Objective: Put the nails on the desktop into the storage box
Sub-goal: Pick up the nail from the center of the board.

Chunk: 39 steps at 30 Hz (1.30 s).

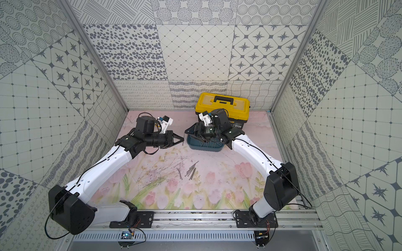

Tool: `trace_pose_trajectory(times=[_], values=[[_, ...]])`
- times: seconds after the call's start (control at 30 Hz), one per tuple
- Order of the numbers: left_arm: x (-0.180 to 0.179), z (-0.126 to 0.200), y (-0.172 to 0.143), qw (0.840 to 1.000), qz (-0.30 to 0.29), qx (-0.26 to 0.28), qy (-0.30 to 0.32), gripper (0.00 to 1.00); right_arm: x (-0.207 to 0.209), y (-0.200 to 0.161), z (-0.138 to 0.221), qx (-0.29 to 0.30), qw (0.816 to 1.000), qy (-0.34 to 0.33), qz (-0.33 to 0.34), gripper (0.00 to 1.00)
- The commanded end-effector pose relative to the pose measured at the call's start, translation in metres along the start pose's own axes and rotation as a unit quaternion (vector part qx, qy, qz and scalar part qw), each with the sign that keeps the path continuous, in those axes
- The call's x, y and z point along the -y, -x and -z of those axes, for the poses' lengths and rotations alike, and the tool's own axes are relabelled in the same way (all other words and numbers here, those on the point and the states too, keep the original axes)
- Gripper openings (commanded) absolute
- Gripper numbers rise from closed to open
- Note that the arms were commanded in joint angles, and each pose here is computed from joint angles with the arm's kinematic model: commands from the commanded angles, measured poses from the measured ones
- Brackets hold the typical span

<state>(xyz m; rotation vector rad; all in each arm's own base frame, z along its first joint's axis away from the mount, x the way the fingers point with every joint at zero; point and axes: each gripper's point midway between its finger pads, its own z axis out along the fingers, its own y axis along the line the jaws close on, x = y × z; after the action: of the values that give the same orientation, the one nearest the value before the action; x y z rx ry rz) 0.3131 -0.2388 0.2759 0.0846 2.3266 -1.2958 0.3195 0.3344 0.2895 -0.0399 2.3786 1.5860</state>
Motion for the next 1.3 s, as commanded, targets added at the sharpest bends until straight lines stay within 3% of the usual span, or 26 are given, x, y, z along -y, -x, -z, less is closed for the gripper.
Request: trace_pose_trajectory(times=[0.0,0.5,0.67,0.77,0.83,0.87,1.0,1.1,1.17,1.2,1.27], values=[[0.032,0.002,0.008,0.997,0.011,-0.002,-0.081,0.0,-0.029,0.01,-0.002,0.01,0.999,0.042,0.02,0.54],[0.031,0.004,0.01,0.996,0.011,-0.002,-0.089,0.0,-0.034,0.008,-0.017,0.0,0.999,0.048,0.019,0.29],[0.029,0.006,0.013,0.996,0.013,0.002,-0.09,0.0,-0.033,0.01,-0.018,0.006,0.999,0.044,0.018,0.14],[0.025,0.007,0.014,0.996,0.017,0.002,-0.088,0.0,-0.032,0.01,-0.02,0.007,0.999,0.042,0.016,0.0],[0.025,0.008,0.015,0.996,0.02,0.0,-0.092,0.0,-0.031,0.01,-0.02,0.007,0.999,0.042,0.015,0.0],[0.025,0.008,0.015,0.995,0.021,-0.003,-0.096,0.03,-0.032,0.011,-0.02,0.008,0.999,0.041,0.015,0.0],[0.023,0.015,0.023,0.995,0.025,0.008,-0.097,0.52,-0.029,0.015,-0.02,0.016,0.999,0.032,0.021,0.0],[0.023,0.027,0.03,0.995,0.02,0.027,-0.096,0.7,-0.023,0.022,-0.018,0.02,0.999,0.014,0.031,0.0],[0.023,0.032,0.03,0.995,0.014,0.03,-0.09,0.92,-0.016,0.028,-0.016,0.02,0.999,-0.006,0.037,0.0],[0.023,0.033,0.029,0.996,0.01,0.03,-0.085,0.99,-0.01,0.032,-0.016,0.019,0.999,-0.019,0.04,0.0],[0.019,0.036,0.027,0.997,0.006,0.032,-0.068,0.99,0.009,0.041,-0.013,0.017,0.997,-0.056,0.042,0.0]])
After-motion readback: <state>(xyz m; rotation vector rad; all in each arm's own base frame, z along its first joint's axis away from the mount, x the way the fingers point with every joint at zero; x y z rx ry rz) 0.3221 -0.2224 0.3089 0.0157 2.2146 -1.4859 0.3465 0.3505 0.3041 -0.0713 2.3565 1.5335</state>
